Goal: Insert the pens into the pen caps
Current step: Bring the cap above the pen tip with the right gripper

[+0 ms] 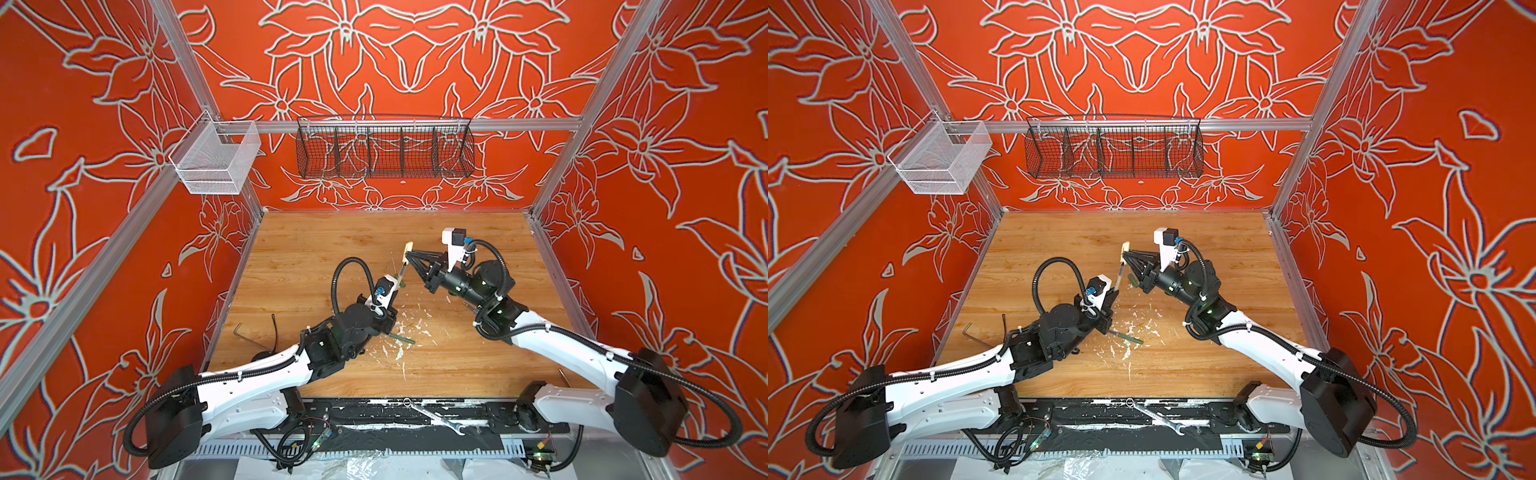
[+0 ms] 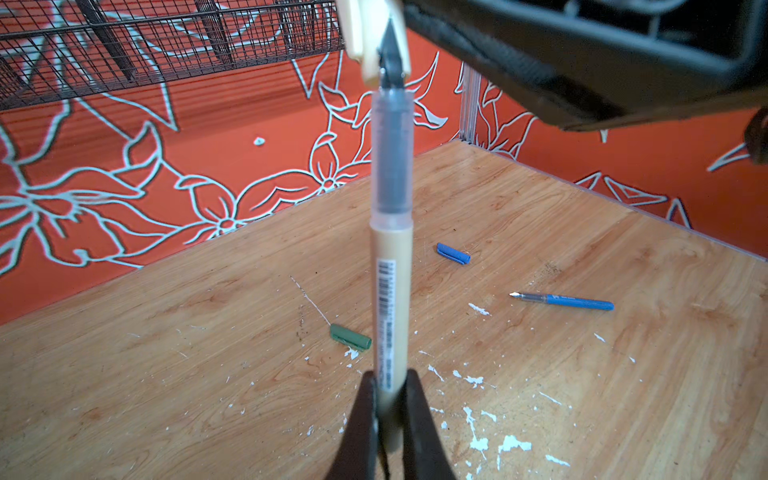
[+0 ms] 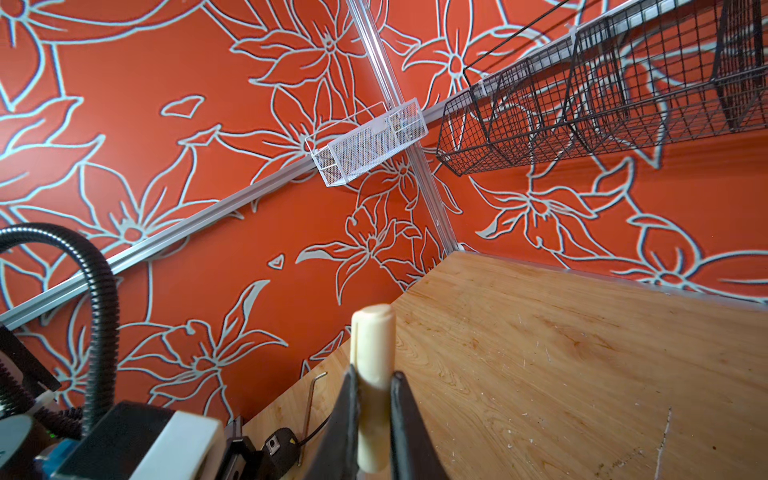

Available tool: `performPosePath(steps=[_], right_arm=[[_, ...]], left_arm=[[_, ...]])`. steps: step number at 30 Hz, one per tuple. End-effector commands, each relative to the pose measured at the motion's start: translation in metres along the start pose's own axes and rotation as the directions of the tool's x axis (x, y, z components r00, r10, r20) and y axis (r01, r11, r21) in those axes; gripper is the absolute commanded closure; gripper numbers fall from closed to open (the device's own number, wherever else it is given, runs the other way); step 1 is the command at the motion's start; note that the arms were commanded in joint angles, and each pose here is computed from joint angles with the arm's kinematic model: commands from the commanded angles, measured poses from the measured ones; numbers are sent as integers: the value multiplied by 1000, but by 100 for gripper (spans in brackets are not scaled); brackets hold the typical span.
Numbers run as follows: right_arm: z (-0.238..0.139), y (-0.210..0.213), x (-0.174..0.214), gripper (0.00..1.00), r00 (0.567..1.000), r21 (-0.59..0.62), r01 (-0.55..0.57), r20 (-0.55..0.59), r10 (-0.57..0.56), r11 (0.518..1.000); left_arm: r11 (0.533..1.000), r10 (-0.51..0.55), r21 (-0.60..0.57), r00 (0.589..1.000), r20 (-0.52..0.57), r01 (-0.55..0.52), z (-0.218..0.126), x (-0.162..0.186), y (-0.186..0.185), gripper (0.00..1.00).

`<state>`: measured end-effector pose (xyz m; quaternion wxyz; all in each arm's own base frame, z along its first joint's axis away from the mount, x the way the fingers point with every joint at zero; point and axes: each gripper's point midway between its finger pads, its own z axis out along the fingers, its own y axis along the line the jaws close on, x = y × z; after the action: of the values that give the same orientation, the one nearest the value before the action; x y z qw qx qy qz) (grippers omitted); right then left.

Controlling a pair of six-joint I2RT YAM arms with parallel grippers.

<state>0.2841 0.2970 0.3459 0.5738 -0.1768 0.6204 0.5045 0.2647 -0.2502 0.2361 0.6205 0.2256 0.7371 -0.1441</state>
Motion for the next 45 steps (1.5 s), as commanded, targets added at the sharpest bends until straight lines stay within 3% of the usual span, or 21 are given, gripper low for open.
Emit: performPosePath(steps=[1, 30, 45], right_arm=[[-3, 21, -35, 92, 996, -38, 47, 80, -44, 998], [-6, 5, 1, 93, 1000, -5, -15, 10, 15, 1000], [1, 11, 4, 93, 999, -44, -30, 13, 30, 999]], left_arm=[[1000, -6, -1, 1000, -1, 6, 1, 1, 1, 100], [1000, -22, 1, 1000, -1, 22, -1, 0, 3, 100], [999, -32, 1, 999, -6, 32, 0, 1, 6, 100]])
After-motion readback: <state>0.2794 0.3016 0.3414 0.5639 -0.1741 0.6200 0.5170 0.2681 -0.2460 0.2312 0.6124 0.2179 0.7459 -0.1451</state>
